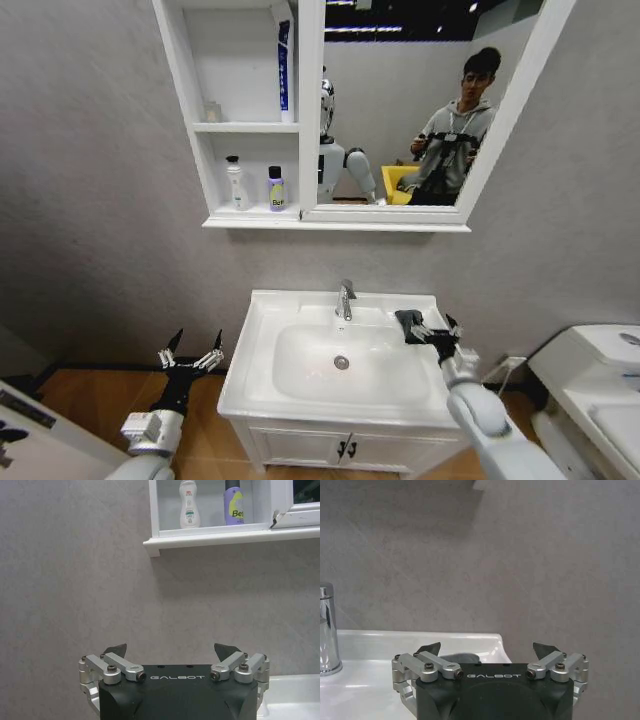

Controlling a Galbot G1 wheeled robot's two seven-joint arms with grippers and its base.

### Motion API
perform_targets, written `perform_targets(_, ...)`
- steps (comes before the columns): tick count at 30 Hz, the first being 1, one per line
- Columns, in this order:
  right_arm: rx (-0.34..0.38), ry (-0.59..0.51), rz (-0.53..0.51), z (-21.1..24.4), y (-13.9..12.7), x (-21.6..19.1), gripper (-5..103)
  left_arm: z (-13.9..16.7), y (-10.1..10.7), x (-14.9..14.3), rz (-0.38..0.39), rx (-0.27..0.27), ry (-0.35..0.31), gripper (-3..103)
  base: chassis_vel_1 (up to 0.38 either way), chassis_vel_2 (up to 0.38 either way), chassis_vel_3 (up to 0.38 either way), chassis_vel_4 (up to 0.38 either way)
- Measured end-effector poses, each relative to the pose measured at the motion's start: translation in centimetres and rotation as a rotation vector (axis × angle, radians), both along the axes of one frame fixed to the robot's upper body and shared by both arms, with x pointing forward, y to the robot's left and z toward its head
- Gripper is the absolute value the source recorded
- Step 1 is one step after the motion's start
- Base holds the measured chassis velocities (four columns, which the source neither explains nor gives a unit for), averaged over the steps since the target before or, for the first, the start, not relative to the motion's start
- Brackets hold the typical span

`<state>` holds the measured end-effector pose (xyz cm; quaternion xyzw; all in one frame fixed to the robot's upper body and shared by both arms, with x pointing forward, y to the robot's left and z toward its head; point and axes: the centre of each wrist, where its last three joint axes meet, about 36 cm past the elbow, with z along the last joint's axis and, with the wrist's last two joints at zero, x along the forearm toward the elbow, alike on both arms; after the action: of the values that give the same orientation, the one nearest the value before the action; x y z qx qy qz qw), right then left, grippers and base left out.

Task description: Move facial cleanser and shampoo from washbasin to cabinet, then wipe washbasin with towel.

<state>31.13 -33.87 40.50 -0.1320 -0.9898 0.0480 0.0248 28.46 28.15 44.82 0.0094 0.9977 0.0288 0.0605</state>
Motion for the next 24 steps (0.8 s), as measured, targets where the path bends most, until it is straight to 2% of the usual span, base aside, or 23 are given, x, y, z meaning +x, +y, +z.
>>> perform_targets(1,0.0,0.0,0.0,0.0,0.0,0.0,100,0.0,0.0,0.0,0.0,0.0,0.0,99,0.0,0.0,0.0,0.0)
perform_targets(3,0.067,0.038,-0.063,1.3,2.4,-6.0,100,0.0,0.0,0.0,0.0,0.0,0.0,99,0.0,0.0,0.0,0.0)
perform_targets(4,0.067,0.038,-0.063,1.3,2.4,-6.0,100,0.0,0.0,0.0,0.0,0.0,0.0,99,0.0,0.0,0.0,0.0)
perform_targets(6,0.096,0.07,-0.071,2.4,4.5,-8.8,100,0.0,0.0,0.0,0.0,0.0,0.0,99,0.0,0.0,0.0,0.0)
perform_targets(15,0.054,0.07,-0.088,3.8,5.4,-9.9,100,0.0,0.0,0.0,0.0,0.0,0.0,99,0.0,0.0,0.0,0.0)
perform_targets(24,0.052,0.069,-0.084,3.8,5.5,-9.8,100,0.0,0.0,0.0,0.0,0.0,0.0,99,0.0,0.0,0.0,0.0)
